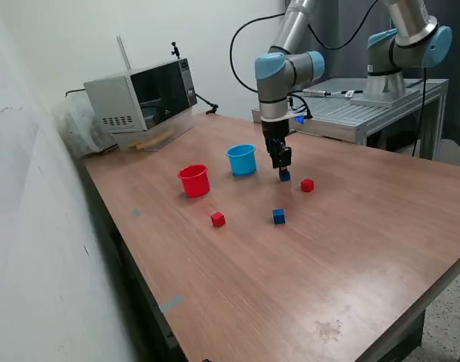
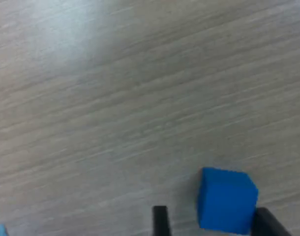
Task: Place red objects in the red bin, and blue objects in the blue bin.
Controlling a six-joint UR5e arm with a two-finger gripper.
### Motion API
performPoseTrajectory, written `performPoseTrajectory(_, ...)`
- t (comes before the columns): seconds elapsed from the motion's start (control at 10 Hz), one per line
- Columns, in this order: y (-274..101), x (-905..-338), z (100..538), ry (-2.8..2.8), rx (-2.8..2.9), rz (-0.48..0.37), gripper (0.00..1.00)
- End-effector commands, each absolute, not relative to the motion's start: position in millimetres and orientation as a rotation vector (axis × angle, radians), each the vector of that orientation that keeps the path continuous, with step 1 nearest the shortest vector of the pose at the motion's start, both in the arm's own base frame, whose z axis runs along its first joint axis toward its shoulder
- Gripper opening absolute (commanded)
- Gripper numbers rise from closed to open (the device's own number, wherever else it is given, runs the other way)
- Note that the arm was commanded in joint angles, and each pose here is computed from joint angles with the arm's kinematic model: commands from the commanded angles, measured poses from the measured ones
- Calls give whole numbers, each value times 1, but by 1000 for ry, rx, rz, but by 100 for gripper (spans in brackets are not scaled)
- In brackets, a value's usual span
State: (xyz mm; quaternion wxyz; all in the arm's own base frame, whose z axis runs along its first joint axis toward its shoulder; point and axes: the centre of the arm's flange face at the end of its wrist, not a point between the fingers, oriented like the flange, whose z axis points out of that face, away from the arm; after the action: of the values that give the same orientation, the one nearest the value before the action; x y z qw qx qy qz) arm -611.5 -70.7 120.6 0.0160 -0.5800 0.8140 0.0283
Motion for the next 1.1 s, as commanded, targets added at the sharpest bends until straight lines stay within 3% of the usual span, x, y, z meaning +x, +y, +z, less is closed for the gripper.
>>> performPoseTrajectory(0.0,-67,-611,120,2537,-1798,88,0)
performPoseTrajectory(0.6,-79,-610,128,2455,-1918,88,0)
performPoseTrajectory(1.0,-77,-603,237,2506,-1978,219,0)
